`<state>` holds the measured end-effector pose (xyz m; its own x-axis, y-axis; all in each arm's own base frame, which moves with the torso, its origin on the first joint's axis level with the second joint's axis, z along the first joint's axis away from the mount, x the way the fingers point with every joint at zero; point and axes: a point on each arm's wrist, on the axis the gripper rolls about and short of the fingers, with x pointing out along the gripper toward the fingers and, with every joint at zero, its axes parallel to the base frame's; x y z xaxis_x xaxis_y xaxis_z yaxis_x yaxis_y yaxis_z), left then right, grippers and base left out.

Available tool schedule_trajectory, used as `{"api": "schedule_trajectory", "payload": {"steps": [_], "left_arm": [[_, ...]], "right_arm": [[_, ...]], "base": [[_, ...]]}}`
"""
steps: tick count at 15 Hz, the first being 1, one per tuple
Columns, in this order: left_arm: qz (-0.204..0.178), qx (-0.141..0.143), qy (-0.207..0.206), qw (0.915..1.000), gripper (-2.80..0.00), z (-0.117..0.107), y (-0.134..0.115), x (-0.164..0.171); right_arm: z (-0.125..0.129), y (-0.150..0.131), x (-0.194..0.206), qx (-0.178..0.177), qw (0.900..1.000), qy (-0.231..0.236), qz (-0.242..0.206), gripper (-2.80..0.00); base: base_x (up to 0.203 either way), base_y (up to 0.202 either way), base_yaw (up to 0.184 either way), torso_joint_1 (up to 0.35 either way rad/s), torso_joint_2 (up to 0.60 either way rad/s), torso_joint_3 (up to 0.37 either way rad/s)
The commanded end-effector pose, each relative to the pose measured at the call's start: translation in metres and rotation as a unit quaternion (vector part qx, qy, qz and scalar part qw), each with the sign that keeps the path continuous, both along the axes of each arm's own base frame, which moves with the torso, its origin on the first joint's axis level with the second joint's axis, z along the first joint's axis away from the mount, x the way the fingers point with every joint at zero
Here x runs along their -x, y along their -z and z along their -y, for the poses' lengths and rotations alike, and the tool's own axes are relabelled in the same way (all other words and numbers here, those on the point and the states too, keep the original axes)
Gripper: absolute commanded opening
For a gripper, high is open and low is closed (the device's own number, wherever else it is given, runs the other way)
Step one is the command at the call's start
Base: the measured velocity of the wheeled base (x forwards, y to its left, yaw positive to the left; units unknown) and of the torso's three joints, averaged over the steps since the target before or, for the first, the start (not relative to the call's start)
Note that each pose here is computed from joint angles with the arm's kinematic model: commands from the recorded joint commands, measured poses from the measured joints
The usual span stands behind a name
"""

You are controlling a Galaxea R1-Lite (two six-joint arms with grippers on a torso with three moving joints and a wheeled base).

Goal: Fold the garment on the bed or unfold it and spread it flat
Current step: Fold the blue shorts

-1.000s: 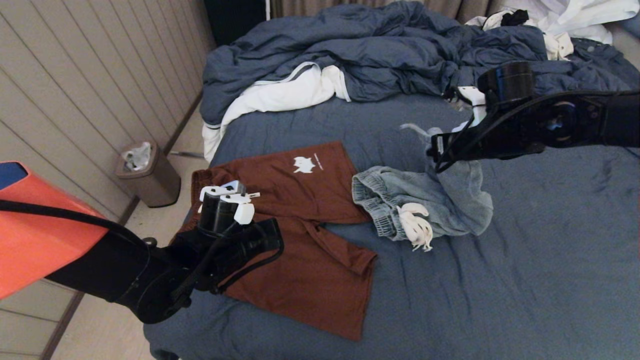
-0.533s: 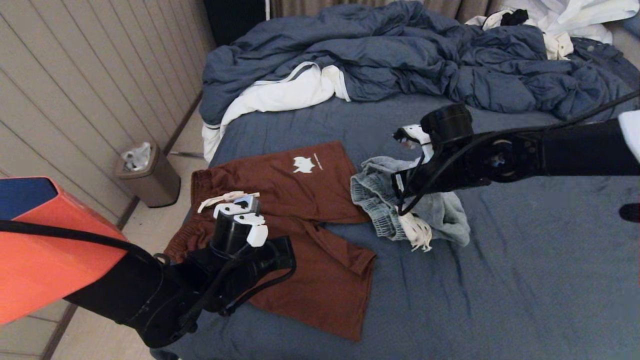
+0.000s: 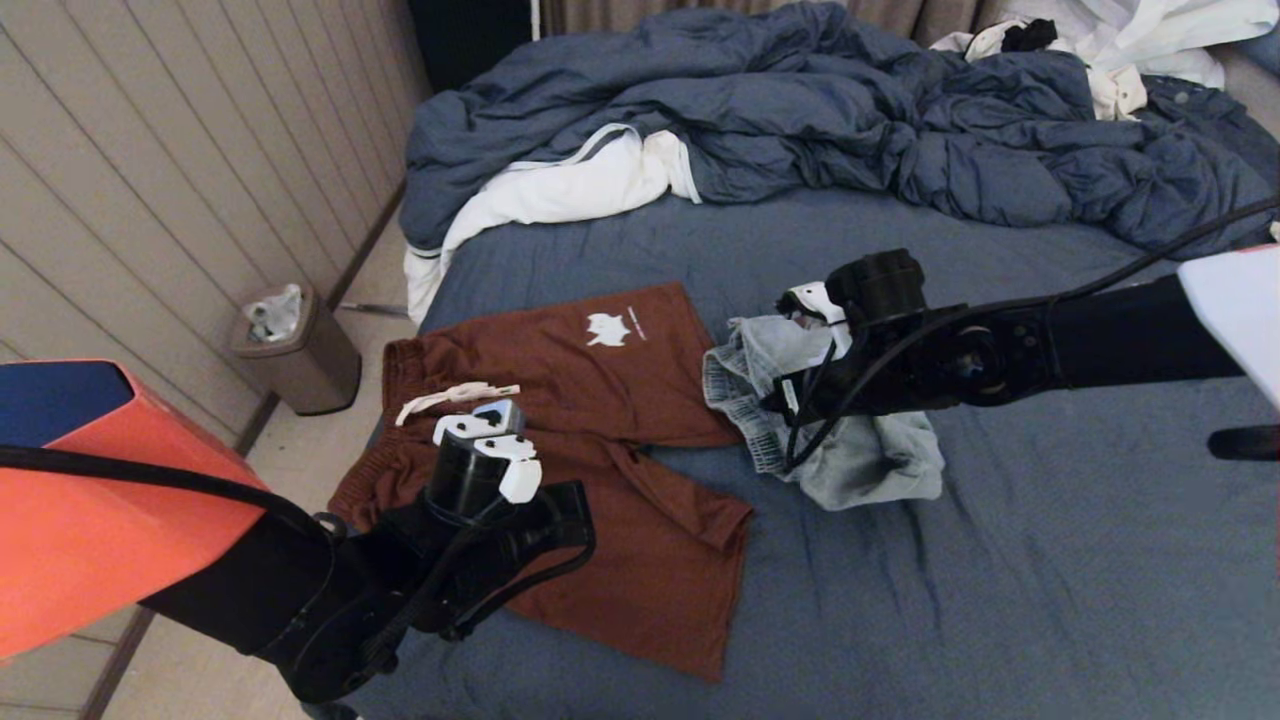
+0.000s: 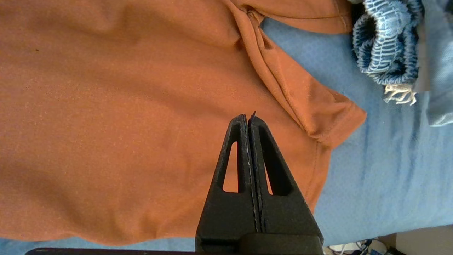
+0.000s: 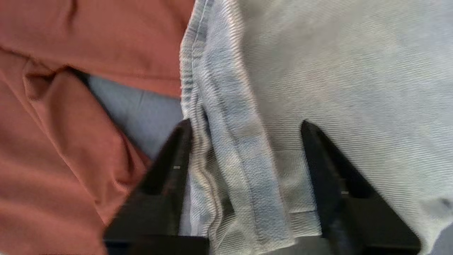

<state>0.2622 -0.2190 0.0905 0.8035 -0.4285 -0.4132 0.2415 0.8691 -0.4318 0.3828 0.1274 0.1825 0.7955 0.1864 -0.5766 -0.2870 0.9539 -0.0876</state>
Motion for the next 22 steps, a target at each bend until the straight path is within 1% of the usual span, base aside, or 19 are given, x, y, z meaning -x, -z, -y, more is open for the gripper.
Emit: {"api": "schedule_trajectory", "payload": {"steps": [1, 3, 4, 6, 7, 8, 9, 11, 14, 16, 18, 20, 22], "left_arm": [[0.000, 0.001, -0.002, 1.0000, -2.80, 0.000, 0.001, -0.001], [0.003, 0.002, -0.003, 1.0000, -2.80, 0.000, 0.000, -0.001], [0.004, 0.001, -0.003, 1.0000, -2.80, 0.000, -0.001, 0.000], [0.005, 0.002, -0.005, 1.0000, -2.80, -0.001, -0.003, 0.001], [0.011, 0.006, -0.005, 0.9999, -2.80, -0.002, -0.006, 0.002], [0.015, 0.010, -0.005, 0.9998, -2.80, -0.003, -0.007, 0.003], [0.016, 0.011, -0.005, 0.9998, -2.80, -0.005, -0.006, 0.006], [0.014, 0.011, -0.003, 0.9998, -2.80, -0.005, -0.004, 0.007], [0.013, 0.012, -0.001, 0.9998, -2.80, -0.005, -0.004, 0.008], [0.009, 0.008, 0.002, 0.9999, -2.80, -0.005, -0.001, 0.011], [0.004, 0.004, 0.009, 0.9999, -2.80, -0.001, 0.004, 0.013], [0.008, 0.006, 0.009, 0.9999, -2.80, 0.001, 0.006, 0.014], [0.009, 0.007, 0.009, 0.9999, -2.80, 0.001, 0.006, 0.014]], "right_arm": [[0.002, -0.018, 0.010, -0.013, 1.000, -0.004, 0.019, 0.00], [0.005, -0.041, 0.024, -0.045, 0.998, -0.015, 0.040, 0.00], [0.007, -0.053, 0.034, -0.068, 0.996, -0.017, 0.048, 0.00], [0.008, -0.073, 0.053, -0.132, 0.989, -0.038, 0.050, 0.00], [0.008, -0.075, 0.054, -0.139, 0.988, -0.039, 0.049, 0.00], [0.012, -0.073, 0.051, -0.139, 0.989, -0.031, 0.048, 0.00], [0.017, -0.069, 0.047, -0.134, 0.990, -0.019, 0.044, -2.80], [0.027, -0.053, 0.030, -0.124, 0.992, 0.008, 0.028, -2.80], [0.031, -0.028, 0.010, -0.115, 0.993, 0.026, 0.001, -2.80], [0.027, -0.011, 0.002, -0.100, 0.994, 0.038, -0.016, -2.80], [0.021, 0.016, -0.008, -0.080, 0.995, 0.050, -0.045, -2.80], [0.011, 0.046, -0.014, -0.065, 0.993, 0.048, -0.081, -2.80], [0.002, 0.067, -0.015, -0.054, 0.992, 0.042, -0.107, -2.80]], "base": [[0.000, 0.000, 0.000, 0.000, 0.00, 0.000], [0.000, 0.000, 0.000, 0.000, 0.00, 0.000], [0.000, 0.000, 0.000, 0.000, 0.00, 0.000], [0.000, 0.000, 0.000, 0.000, 0.00, 0.000], [0.000, 0.000, 0.000, 0.000, 0.00, 0.000], [0.000, 0.000, 0.000, 0.000, 0.00, 0.000], [0.000, 0.000, 0.000, 0.000, 0.00, 0.000], [0.000, 0.000, 0.000, 0.000, 0.00, 0.000], [0.000, 0.000, 0.000, 0.000, 0.00, 0.000], [0.000, 0.000, 0.000, 0.000, 0.00, 0.000], [0.000, 0.000, 0.000, 0.000, 0.00, 0.000], [0.000, 0.000, 0.000, 0.000, 0.00, 0.000], [0.000, 0.000, 0.000, 0.000, 0.00, 0.000]]}}
